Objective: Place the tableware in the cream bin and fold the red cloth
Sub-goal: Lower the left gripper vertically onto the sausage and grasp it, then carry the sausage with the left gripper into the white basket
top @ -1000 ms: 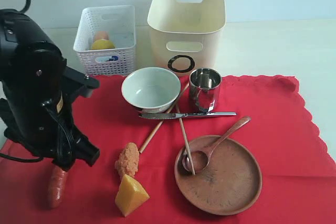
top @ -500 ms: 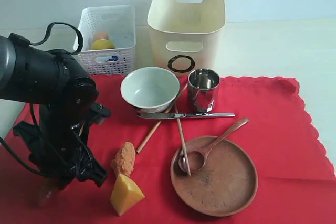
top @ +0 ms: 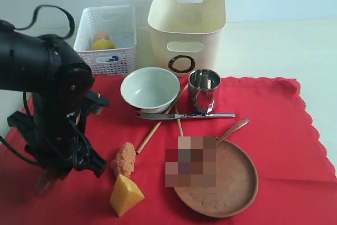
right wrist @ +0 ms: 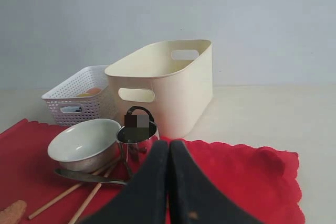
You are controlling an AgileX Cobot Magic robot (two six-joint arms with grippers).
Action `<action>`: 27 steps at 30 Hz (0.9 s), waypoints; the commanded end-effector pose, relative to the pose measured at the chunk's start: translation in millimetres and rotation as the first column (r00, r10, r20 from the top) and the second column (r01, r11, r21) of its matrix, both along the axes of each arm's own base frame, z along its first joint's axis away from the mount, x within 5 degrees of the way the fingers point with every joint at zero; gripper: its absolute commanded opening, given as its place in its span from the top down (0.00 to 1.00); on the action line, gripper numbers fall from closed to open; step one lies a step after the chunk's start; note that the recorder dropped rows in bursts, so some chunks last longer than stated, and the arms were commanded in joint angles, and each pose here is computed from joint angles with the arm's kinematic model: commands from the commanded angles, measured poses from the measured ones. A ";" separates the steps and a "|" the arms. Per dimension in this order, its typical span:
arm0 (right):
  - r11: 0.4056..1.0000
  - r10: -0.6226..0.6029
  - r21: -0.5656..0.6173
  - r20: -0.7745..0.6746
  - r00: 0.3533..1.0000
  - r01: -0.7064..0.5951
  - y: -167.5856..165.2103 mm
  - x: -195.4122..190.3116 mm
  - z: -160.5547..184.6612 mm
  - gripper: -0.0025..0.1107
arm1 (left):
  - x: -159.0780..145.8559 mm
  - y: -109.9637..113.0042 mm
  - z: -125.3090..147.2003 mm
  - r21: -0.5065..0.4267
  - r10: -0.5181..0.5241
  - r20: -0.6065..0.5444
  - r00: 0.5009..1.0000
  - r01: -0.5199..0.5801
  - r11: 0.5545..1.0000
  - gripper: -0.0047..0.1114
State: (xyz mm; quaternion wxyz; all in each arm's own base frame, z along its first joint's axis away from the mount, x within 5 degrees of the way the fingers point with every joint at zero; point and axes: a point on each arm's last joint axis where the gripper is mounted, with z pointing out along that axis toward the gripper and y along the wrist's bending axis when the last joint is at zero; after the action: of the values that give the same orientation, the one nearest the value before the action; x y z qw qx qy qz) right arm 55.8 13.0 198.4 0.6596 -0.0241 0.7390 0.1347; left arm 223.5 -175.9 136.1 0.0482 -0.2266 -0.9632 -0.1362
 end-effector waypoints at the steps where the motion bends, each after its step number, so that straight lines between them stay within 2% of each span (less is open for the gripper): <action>1: 1.000 0.002 0.000 0.008 1.000 -0.002 0.0 -0.4 -0.6 0.98 | 3.2 -2.1 41.4 -0.076 -0.002 0.091 0.996 0.009 0.997 0.96; 5: 1.000 0.002 0.000 0.008 1.000 -0.002 0.0 -0.4 -0.6 0.98 | 6.2 -1.2 73.8 -0.117 -0.008 0.182 0.983 0.030 0.993 0.96; 10: 1.000 0.002 0.000 0.008 1.000 -0.002 0.0 -0.4 -0.6 0.98 | 14.7 6.0 106.5 -0.079 -0.077 0.343 0.936 0.110 0.991 0.96; 14: 1.000 0.002 0.000 0.008 1.000 -0.002 0.0 -0.4 -0.6 0.98 | 24.2 5.7 113.5 -0.048 -0.142 0.444 0.885 0.182 0.982 0.96; 23: 1.000 0.002 0.000 0.008 1.000 -0.002 0.0 -0.4 -0.6 0.98 | 40.4 -8.3 122.1 -0.073 -0.235 0.618 0.750 0.352 0.933 0.96; 27: 1.000 0.002 0.000 0.008 1.000 -0.002 0.0 -0.4 -0.6 0.98 | 45.8 -9.7 126.6 -0.061 -0.228 0.677 0.699 0.362 0.930 0.96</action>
State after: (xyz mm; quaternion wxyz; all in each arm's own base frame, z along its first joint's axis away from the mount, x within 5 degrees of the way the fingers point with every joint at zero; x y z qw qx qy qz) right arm 55.8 13.0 198.4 0.6596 -0.0241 0.7390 0.1347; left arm 264.6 -184.3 254.2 -0.3009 -0.3241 -0.8888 -0.1203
